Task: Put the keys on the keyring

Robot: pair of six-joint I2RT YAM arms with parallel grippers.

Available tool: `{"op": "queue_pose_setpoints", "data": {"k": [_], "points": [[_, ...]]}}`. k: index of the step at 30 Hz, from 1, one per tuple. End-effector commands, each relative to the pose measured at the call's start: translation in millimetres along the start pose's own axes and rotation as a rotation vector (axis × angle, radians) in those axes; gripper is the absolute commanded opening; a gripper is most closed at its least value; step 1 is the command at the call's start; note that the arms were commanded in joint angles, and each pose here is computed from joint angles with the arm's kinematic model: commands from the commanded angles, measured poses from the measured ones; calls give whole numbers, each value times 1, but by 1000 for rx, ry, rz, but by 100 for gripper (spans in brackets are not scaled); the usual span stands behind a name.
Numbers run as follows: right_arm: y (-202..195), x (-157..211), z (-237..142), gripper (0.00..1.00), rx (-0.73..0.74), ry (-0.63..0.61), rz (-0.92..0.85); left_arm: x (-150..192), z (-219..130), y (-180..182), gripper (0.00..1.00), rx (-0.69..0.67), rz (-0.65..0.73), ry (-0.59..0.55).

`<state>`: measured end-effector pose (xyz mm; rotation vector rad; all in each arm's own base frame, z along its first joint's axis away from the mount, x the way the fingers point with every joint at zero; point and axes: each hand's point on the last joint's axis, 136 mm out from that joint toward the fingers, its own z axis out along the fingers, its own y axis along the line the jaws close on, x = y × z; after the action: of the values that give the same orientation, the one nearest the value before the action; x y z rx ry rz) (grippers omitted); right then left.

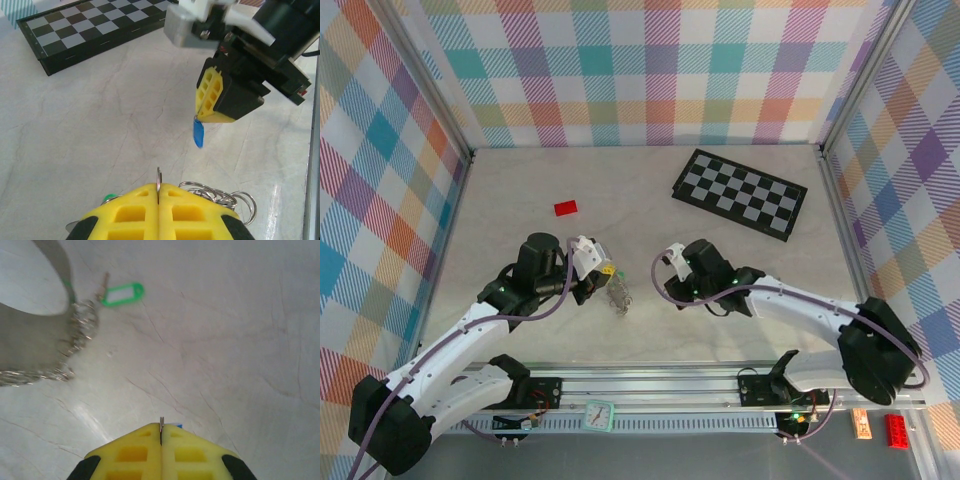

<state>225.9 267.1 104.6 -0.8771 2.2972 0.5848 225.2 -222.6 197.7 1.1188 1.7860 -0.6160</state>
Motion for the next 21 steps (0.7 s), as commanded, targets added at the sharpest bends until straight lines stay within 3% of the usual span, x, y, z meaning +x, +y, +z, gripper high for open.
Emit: {"op": "queue_pose_setpoints", "data": {"k": [1,11,21], "points": [[22,-25,-11,0,-112,-116,-146,-11,-3,-6,0,19,42,-51],[74,-55,-46,0,-356,-309,-458,-15,-5,-15,0,69,44,-74],[92,-76,-60,0,-430,-336,-525,-21,-5,-26,0,132,55,-117]]}}
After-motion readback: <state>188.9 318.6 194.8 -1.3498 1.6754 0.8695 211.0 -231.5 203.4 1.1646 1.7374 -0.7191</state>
